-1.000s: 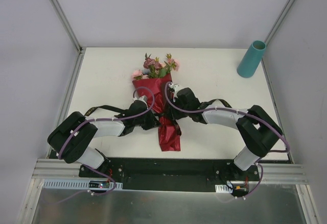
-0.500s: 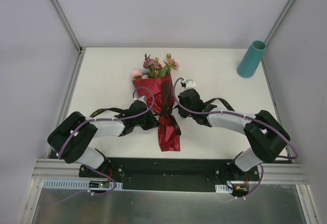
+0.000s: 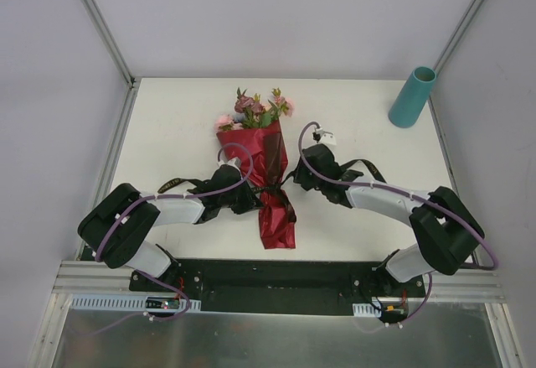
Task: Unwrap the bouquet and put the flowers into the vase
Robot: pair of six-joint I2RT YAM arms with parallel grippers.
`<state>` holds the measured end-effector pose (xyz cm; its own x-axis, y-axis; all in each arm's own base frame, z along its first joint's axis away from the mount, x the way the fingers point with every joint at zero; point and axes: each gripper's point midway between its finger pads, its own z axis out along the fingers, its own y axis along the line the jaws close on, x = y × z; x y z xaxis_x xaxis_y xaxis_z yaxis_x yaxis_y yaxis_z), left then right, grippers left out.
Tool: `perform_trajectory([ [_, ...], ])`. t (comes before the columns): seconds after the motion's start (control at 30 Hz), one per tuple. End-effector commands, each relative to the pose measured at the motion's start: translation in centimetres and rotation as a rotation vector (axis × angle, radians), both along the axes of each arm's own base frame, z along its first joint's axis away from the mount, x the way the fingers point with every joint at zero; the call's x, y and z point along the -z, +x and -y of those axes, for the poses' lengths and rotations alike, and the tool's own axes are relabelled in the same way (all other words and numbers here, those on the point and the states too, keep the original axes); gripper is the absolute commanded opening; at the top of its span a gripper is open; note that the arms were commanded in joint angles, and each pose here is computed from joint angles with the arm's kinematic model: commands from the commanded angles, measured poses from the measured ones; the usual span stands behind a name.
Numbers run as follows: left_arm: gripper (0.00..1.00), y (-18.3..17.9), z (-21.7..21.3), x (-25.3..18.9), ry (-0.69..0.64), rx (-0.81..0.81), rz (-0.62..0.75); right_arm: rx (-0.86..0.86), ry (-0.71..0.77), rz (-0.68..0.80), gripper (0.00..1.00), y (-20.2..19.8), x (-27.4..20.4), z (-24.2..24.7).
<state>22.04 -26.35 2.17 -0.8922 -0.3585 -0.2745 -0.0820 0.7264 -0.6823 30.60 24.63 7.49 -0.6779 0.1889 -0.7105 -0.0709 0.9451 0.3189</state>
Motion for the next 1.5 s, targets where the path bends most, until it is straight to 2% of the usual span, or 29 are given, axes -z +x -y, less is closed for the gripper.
perform_trajectory([
  [0.0,0.0,0.0,0.2,-0.2,0.001,0.008,0.007,0.078,0.249,-0.059,0.41,-1.0,-3.7,-2.1],
  [0.2,0.0,0.1,0.3,-0.3,-0.003,0.01,0.012,0.18,0.474,-0.105,0.45,-2.3,-5.3,-4.0],
  [0.4,0.0,0.1,0.6,-0.3,-0.022,0.01,0.014,0.279,0.549,-0.147,0.5,-3.0,-3.8,-5.1],
  [0.7,0.0,0.2,0.6,-0.4,-0.027,0.012,0.018,0.348,0.447,-0.107,0.48,-2.7,-2.2,-4.6],
  [0.9,0.0,0.0,0.5,-0.5,-0.026,0.016,0.022,0.485,0.186,0.04,0.33,-1.0,-2.0,1.6],
  [1.0,0.0,0.0,0.3,-0.4,-0.018,0.011,0.021,0.535,0.077,0.093,0.34,-0.9,-3.7,4.6],
  [1.07,0.0,0.0,0.3,-0.5,-0.019,0.012,0.023,0.534,0.068,0.119,0.37,-1.1,-5.5,5.4],
  [1.2,0.0,0.1,0.4,-0.5,-0.02,0.011,0.026,0.468,0.154,0.09,0.4,-1.5,-7.7,3.7],
  [1.37,0.0,0.2,0.6,-0.7,-0.025,0.018,0.028,0.381,0.391,-0.064,0.41,-2.5,-6.3,-1.5],
  [1.47,0.0,0.2,0.6,-0.8,-0.027,0.018,0.03,0.359,0.459,-0.129,0.42,-2.8,-5.0,-4.0],
])
